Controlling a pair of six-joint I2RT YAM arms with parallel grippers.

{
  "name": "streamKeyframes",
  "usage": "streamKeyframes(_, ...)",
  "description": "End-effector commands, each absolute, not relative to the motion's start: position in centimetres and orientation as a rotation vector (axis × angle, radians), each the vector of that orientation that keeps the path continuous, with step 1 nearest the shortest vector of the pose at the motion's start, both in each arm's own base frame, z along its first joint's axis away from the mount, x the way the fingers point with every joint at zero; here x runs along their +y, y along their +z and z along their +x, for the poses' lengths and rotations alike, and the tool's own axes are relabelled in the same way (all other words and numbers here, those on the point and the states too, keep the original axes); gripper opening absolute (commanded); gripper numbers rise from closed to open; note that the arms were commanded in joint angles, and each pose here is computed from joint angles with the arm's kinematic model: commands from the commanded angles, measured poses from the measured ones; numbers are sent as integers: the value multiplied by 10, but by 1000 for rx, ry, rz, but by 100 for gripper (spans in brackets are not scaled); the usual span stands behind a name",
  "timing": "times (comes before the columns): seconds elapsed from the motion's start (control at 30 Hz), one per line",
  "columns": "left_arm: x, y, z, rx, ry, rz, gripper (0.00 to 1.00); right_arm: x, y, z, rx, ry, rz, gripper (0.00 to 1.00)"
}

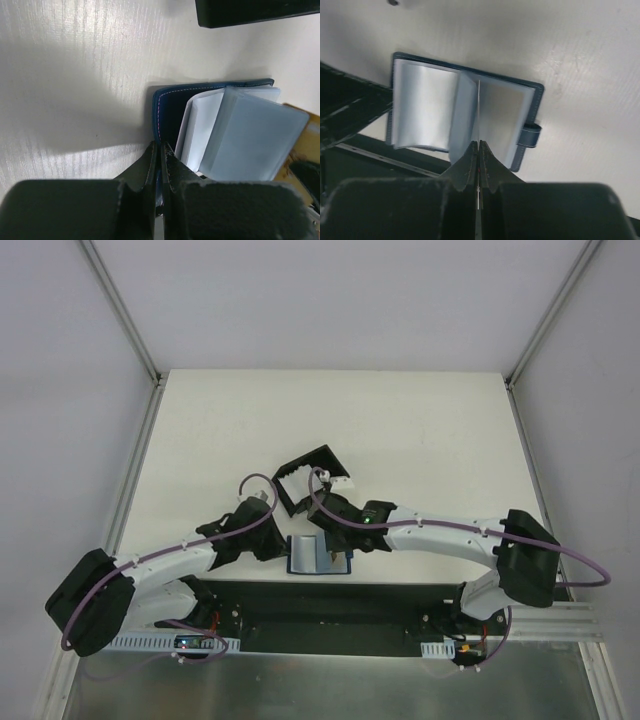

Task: Put the credit cards into the card holder
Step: Insert the credit card into the card holder.

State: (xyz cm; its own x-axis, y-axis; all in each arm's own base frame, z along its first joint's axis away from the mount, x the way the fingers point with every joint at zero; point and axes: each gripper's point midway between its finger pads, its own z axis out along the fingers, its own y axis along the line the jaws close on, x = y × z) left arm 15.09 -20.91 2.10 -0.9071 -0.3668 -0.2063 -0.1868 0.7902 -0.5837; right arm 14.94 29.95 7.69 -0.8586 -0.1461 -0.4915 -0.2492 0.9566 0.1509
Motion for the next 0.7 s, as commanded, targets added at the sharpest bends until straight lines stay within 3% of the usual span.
streamKeyframes(0.0, -209, 13, 149, 2687, -803, -429, 0, 334, 106, 148, 2550, 422, -372, 0)
streamKeyframes(0.4, -207, 5, 148, 2678, -806, -467, 0, 367, 93, 134, 2603, 607, -468, 0)
streamKeyframes(0.67, -204, 0, 145, 2680, -806, -481, 0, 331, 90, 155, 2567, 685, -232, 0)
